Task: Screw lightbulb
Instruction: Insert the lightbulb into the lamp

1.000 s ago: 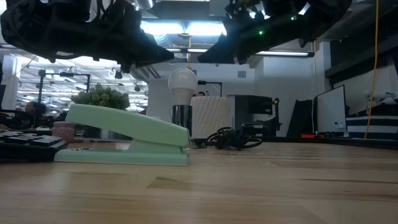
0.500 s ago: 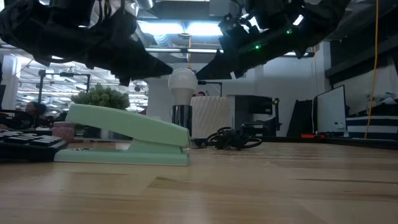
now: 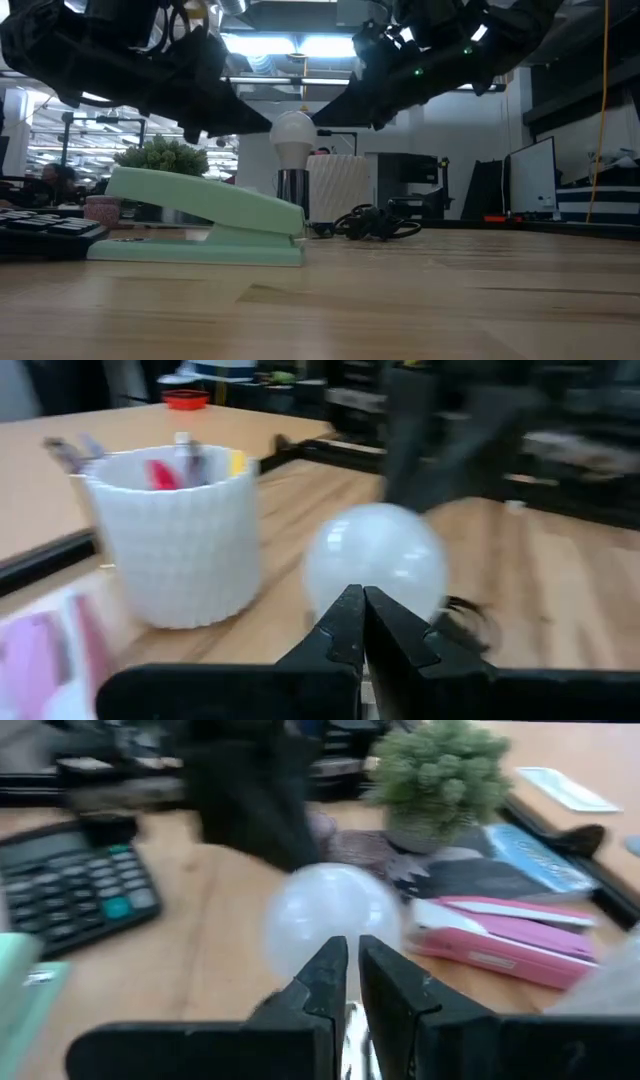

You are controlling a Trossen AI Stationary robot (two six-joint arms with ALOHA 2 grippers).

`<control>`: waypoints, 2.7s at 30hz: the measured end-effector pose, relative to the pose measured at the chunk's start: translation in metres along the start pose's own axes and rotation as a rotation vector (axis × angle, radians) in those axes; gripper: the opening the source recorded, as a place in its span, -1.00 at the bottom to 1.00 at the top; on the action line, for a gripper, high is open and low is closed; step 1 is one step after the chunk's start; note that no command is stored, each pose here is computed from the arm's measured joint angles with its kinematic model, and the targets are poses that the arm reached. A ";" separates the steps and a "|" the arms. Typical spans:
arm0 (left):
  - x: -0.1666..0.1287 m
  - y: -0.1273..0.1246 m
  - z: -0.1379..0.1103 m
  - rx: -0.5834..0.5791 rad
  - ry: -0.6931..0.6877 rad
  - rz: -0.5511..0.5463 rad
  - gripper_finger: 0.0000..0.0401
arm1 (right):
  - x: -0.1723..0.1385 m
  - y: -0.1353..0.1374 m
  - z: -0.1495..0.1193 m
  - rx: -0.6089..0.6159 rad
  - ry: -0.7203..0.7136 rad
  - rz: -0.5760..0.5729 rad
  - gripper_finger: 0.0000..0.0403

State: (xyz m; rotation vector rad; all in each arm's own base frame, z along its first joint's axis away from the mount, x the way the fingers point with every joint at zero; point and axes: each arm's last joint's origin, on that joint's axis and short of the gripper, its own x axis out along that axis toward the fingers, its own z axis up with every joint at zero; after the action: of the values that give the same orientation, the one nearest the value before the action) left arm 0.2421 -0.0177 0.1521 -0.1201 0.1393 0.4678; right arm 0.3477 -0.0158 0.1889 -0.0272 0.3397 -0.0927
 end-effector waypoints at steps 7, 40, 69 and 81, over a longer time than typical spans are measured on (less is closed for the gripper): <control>0.004 0.008 0.001 -0.003 -0.008 0.077 -0.99 | 0.000 0.005 -0.001 0.000 0.003 0.149 -0.80; -0.013 -0.022 0.007 0.022 -0.086 -0.148 -0.99 | -0.014 -0.005 0.019 -0.027 -0.065 -0.163 -0.80; 0.003 0.004 0.002 0.055 -0.001 -0.021 -0.99 | 0.006 -0.002 -0.009 0.045 0.023 -0.069 -0.80; 0.006 0.010 -0.002 0.075 0.030 0.051 -0.99 | 0.006 0.013 -0.010 0.033 0.032 0.089 -0.80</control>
State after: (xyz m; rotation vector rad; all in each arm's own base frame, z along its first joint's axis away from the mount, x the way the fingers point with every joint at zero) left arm 0.2422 -0.0063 0.1484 -0.0505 0.1894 0.5111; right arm 0.3512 -0.0031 0.1769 0.0219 0.3713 -0.0101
